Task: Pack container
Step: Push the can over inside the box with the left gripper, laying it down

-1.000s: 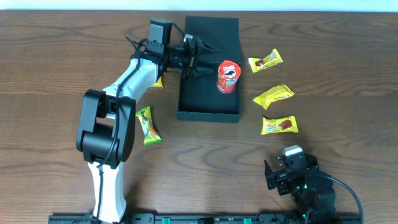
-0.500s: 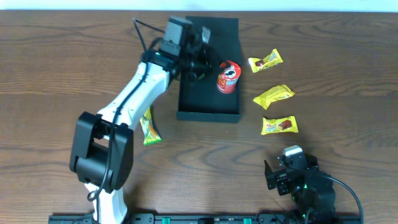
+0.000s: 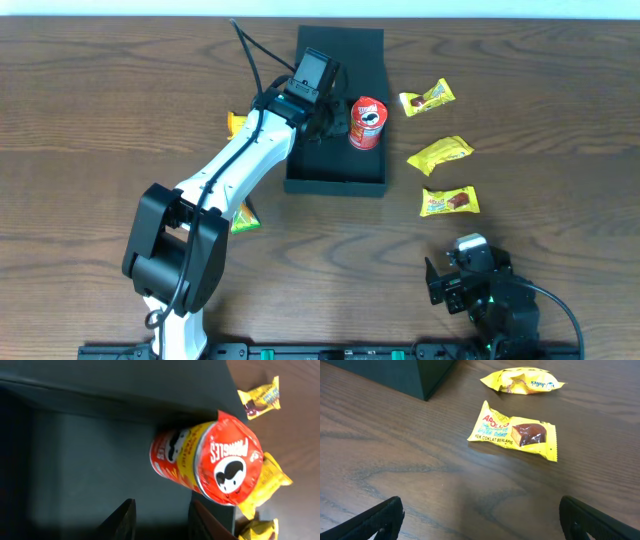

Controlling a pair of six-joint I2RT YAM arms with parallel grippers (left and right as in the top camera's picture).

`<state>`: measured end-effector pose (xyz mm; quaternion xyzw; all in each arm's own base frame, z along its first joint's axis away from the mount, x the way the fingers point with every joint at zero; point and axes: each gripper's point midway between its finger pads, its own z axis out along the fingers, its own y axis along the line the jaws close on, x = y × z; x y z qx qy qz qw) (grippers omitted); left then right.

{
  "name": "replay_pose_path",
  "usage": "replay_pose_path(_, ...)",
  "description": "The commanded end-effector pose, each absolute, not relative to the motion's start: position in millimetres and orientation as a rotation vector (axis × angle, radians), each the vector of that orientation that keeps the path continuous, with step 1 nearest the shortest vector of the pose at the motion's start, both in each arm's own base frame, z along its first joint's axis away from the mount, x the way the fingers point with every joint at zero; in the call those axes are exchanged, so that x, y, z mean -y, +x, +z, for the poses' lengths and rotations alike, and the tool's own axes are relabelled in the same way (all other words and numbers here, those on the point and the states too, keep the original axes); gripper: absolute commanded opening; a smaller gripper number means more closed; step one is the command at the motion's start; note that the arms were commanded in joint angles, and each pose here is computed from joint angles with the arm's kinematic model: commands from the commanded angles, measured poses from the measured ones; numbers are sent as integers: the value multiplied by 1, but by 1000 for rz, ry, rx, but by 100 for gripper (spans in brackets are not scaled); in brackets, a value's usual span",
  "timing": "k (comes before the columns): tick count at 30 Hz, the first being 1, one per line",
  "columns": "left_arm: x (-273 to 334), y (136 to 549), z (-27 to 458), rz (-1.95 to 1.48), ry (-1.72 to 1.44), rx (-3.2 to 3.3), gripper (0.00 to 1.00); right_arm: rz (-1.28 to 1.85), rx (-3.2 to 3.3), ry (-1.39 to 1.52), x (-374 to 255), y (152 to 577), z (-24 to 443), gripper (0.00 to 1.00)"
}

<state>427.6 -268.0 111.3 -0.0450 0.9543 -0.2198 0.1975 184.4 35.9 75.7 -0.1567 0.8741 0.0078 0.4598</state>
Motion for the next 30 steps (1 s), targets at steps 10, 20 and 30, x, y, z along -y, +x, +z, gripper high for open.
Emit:
replay_pose_path(10, 276, 440, 125, -707, -298, -2627, 29, 6, -2157, -383, -34, 184, 73, 99)
replay_pose_path(20, 289, 459, 119, -690, -232, -2677, 27, 6, -2156, -383, -34, 185, 73, 99)
replay_pose_path(30, 293, 449, 105, -655, -185, -2746, 28, 6, -2157, -383, -34, 184, 73, 99)
